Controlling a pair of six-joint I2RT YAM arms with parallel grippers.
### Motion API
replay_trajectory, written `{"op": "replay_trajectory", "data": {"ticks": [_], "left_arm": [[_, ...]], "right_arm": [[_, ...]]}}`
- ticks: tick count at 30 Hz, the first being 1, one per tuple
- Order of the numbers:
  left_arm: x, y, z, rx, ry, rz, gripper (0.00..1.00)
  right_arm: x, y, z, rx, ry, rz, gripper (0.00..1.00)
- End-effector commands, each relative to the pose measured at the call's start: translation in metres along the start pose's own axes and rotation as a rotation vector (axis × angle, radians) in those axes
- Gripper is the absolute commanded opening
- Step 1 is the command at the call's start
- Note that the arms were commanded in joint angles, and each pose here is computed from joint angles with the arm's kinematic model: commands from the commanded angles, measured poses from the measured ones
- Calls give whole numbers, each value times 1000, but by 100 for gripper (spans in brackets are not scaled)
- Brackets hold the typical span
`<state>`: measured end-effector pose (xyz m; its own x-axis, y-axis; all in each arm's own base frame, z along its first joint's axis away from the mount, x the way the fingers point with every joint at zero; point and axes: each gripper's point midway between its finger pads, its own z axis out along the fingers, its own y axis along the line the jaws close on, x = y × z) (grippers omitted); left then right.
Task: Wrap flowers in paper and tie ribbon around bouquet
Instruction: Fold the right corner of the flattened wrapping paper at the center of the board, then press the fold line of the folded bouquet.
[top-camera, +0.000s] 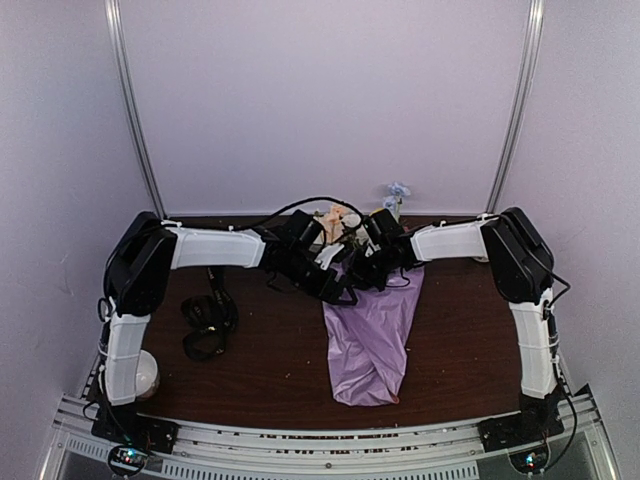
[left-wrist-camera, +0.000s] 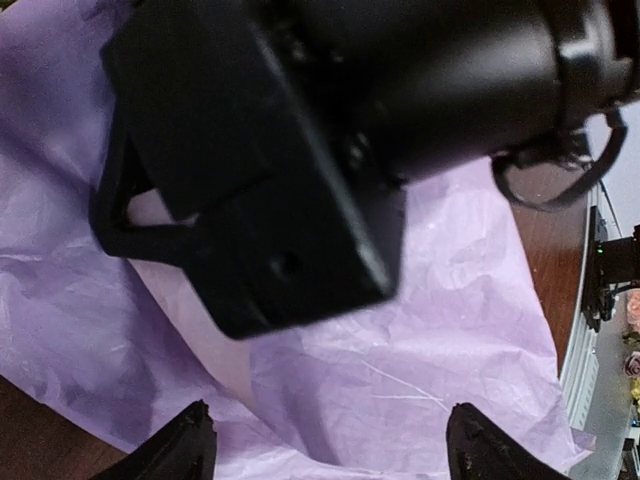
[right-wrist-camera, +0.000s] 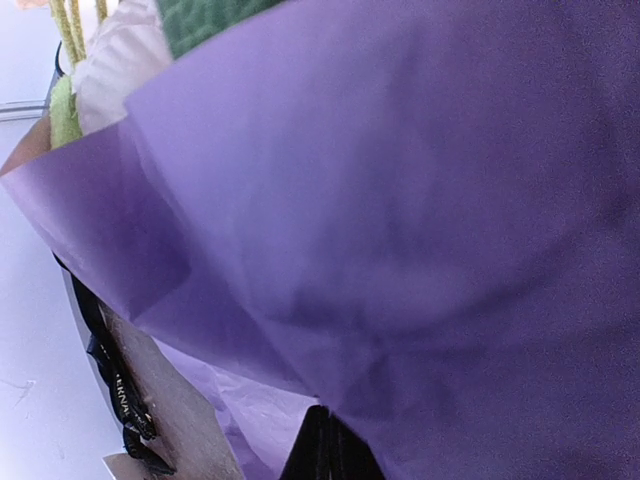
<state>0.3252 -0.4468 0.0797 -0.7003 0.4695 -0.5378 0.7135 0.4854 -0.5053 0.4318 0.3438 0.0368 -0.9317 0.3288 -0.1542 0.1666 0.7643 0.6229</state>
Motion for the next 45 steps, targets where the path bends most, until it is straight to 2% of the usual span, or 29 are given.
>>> {"op": "replay_trajectory", "data": {"ticks": [1,5,7,8,13,16,21,26,30,34,36,39,45], "left_arm": [[-7,18,11,-71,16,-4,80],[-1,27,18,-95,31,-8,75],[-1,27,22,-82,31,-3,67],[-2,26,24,-72,29,1,59],[-1,18,24,-11,27,8,1],[0,25,19,9,2,-26,0],[8,59,15,51,-48,-160,0],[19,60,22,112,-52,-196,0],[21,60,25,130,-55,-205,0],[25,63,28,129,-49,-217,0],[27,64,29,131,-45,-225,0],[29,64,30,133,-43,-230,0],[28,63,28,136,-51,-227,0]], "right_arm": [[1,-5,-7,39,-15,-12,0],[2,-2,-9,26,-17,-18,0],[3,0,-10,18,-11,-22,0],[3,1,-10,17,-12,-24,0],[1,8,-20,7,-19,-53,0],[1,17,-32,3,-18,-98,1],[4,21,-65,45,-24,-197,29],[15,12,-136,130,-151,-279,48],[76,-35,-169,297,-200,-330,66],[152,-63,-179,318,-189,-318,77],[185,-60,-184,300,-188,-304,83],[223,-29,-187,225,-191,-363,98],[267,-14,-169,328,-182,-475,100]]}}
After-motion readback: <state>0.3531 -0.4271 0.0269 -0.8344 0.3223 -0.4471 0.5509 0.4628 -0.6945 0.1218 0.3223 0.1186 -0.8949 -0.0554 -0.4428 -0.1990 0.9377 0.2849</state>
